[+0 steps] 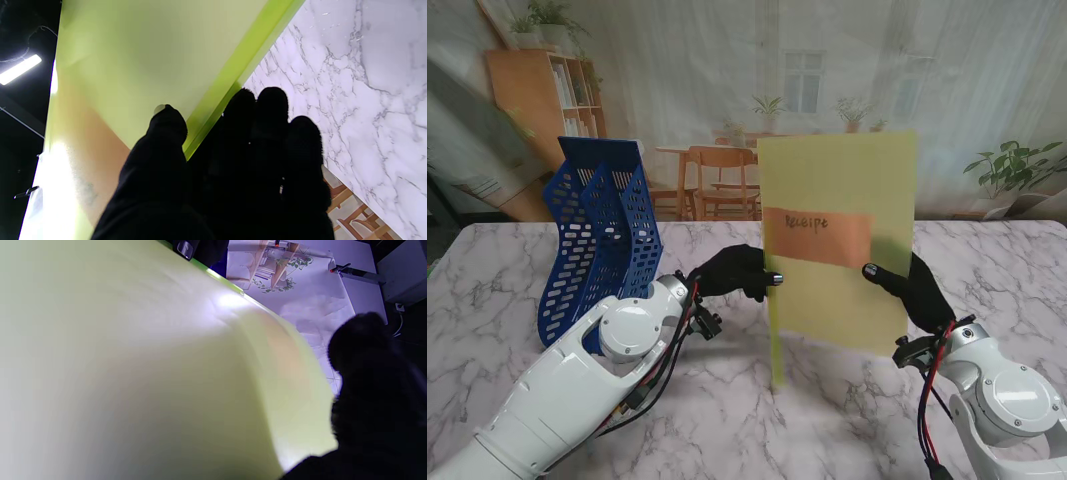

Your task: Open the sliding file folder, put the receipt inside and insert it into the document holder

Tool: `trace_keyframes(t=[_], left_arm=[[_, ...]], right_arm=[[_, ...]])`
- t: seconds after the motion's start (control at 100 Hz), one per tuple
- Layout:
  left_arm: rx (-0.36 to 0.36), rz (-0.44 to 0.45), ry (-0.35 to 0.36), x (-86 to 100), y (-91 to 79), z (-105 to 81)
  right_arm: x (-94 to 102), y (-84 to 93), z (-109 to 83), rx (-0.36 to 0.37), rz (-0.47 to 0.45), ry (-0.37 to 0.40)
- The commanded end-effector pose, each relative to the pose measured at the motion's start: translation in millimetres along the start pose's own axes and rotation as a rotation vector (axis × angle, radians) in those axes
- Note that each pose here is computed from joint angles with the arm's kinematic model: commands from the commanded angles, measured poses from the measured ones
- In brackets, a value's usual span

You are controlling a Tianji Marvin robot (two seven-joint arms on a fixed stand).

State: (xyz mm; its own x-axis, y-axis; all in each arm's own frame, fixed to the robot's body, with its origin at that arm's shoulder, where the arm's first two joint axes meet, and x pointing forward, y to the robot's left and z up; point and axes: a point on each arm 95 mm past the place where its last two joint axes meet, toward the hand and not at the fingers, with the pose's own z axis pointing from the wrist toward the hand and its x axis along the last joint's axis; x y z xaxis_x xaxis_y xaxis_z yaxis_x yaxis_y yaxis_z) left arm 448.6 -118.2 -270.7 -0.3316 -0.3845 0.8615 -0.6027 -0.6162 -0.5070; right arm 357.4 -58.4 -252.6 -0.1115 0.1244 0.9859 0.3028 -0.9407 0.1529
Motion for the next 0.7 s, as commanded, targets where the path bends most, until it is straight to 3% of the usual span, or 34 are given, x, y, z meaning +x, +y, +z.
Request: trace_keyframes(t=[0.0,0.38,0.51,0.69], left_arm=[[-0.017,0.021,0.006,7.0,-8.2,3.0],[-0.074,0.066,0.022,25.2,-25.6,4.1],[-0.069,0.067,0.030,26.7,-26.1,2.8],[-0.057,0.054,0.015,23.8,-25.3,2.7]], right_arm=[[-1.3,0.3,0.6,0.007,-0.016,0.000],[17.0,-4.4,23.0,-0.007,-0.036,-0.005],[14.0,-11.4,26.4,0.013,-0.059,-0.012],[7.8,-15.3,29.9,-0.034,-0.137,0.001]])
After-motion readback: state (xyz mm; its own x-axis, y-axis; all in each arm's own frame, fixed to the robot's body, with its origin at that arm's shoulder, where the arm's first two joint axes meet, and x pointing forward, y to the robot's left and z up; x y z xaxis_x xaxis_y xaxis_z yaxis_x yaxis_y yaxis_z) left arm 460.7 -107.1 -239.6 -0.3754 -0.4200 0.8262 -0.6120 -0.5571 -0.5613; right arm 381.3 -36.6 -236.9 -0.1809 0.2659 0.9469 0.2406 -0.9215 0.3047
